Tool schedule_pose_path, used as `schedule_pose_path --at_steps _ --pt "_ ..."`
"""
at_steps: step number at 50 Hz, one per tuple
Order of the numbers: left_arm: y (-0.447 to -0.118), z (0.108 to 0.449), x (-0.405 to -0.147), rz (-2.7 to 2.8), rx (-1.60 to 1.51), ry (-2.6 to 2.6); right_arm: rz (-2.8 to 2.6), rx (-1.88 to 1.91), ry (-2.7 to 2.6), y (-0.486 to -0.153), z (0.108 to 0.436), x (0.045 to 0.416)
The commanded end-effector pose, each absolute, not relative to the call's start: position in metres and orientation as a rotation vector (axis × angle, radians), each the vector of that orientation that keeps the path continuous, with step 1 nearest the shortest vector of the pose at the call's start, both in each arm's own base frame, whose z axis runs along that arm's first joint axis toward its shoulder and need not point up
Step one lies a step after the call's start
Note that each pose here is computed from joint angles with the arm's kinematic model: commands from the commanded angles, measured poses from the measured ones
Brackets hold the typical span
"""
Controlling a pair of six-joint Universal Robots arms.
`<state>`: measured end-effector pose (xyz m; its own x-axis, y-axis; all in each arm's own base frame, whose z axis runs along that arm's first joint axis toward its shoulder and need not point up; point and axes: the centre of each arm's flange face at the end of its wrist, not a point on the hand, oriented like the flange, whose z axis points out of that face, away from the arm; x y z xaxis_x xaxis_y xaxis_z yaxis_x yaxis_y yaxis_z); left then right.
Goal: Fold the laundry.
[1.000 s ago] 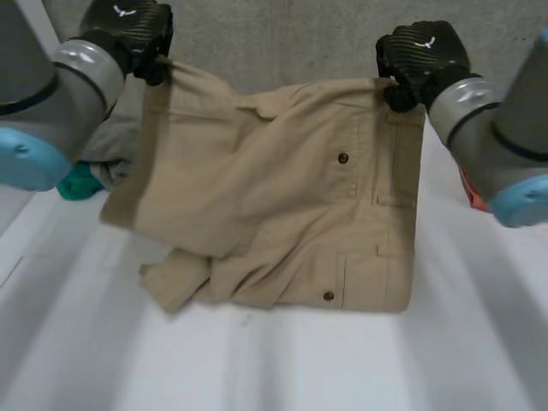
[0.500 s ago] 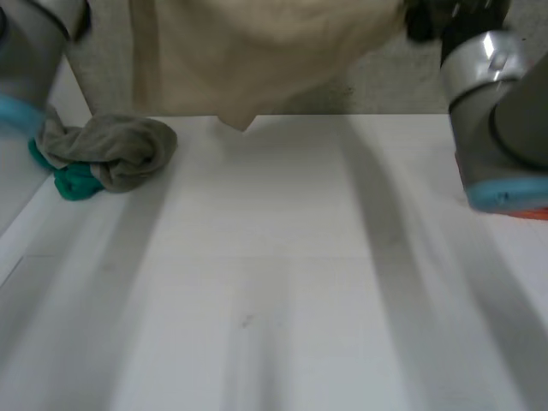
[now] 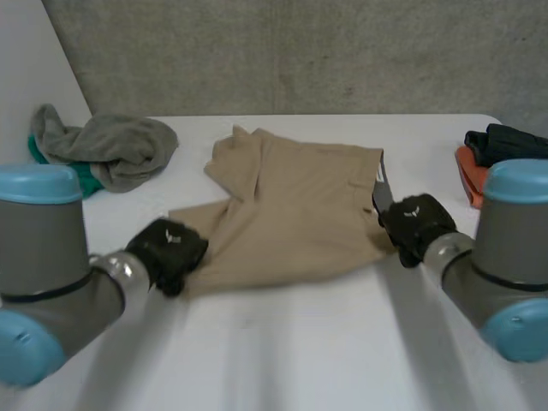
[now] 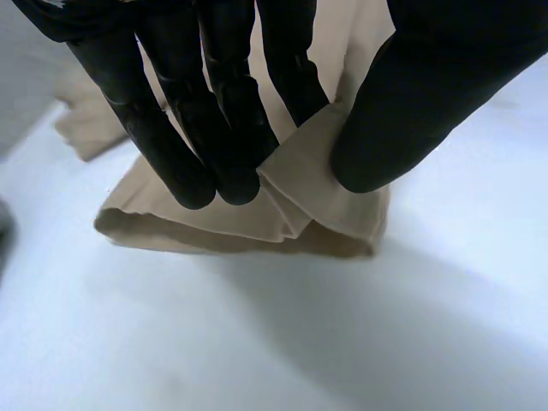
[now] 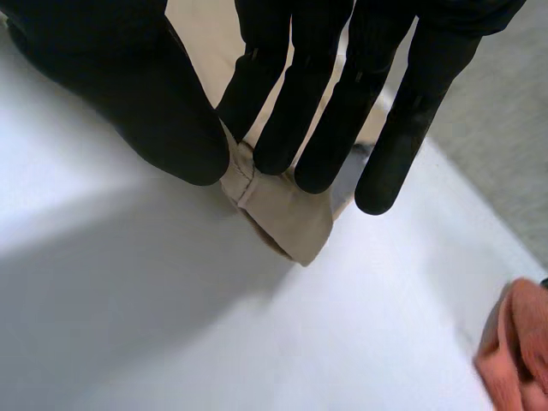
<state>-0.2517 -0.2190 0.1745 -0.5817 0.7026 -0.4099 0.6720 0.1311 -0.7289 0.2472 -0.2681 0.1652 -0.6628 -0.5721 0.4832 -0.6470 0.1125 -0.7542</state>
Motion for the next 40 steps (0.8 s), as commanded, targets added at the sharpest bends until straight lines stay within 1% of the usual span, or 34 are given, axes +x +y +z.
schedule_pose_path --at_steps 1,6,8,11,15,16,19,20,23,24,25,30,31,34,35,38,40 --pt "-0.153 0.189 -0.234 1.133 -1.696 -2.364 1.077 1.682 -2.33 -0.21 0.176 0.218" --pt "-0.132 0.196 -0.234 0.959 -1.814 -2.333 1.059 1.801 -2.279 -0.2 0.177 0.218" --pt "-0.131 0.201 -0.237 0.964 -1.824 -2.319 1.071 1.808 -2.287 -0.199 0.179 0.218" --pt "-0.143 0.213 -0.244 1.076 -1.824 -2.303 1.115 1.794 -2.296 -0.204 0.183 0.218" --pt "-0.178 0.228 -0.259 1.319 -1.776 -2.283 1.264 1.704 -2.295 -0.225 0.19 0.224" --pt "-0.196 0.233 -0.267 1.446 -1.737 -2.266 1.349 1.639 -2.29 -0.239 0.193 0.228" --pt "-0.224 0.242 -0.279 1.631 -1.664 -2.231 1.475 1.518 -2.287 -0.263 0.197 0.233" --pt "-0.243 0.249 -0.287 1.746 -1.605 -2.208 1.554 1.43 -2.283 -0.279 0.2 0.236" --pt "-0.27 0.255 -0.297 1.89 -1.509 -2.177 1.663 1.295 -2.273 -0.3 0.206 0.24" --pt "-0.287 0.256 -0.305 1.963 -1.457 -2.155 1.726 1.208 -2.268 -0.314 0.208 0.242" --pt "-0.294 0.256 -0.308 1.994 -1.432 -2.147 1.755 1.172 -2.261 -0.32 0.209 0.243" --pt "-0.331 0.254 -0.325 2.108 -1.344 -2.111 1.921 1.015 -2.196 -0.354 0.208 0.255" --pt "-0.342 0.253 -0.331 2.146 -1.316 -2.09 1.988 0.978 -2.146 -0.366 0.206 0.261" --pt "-0.362 0.251 -0.337 2.235 -1.274 -2.045 2.069 0.923 -2.069 -0.382 0.2 0.268" --pt "-0.376 0.248 -0.341 2.293 -1.242 -2.027 2.117 0.886 -2.012 -0.392 0.195 0.272" --pt "-0.389 0.235 -0.346 2.319 -1.211 -2.036 2.169 0.833 -1.939 -0.404 0.185 0.279" --pt "-0.391 0.224 -0.356 2.301 -1.214 -2.016 2.202 0.785 -1.886 -0.411 0.174 0.284"
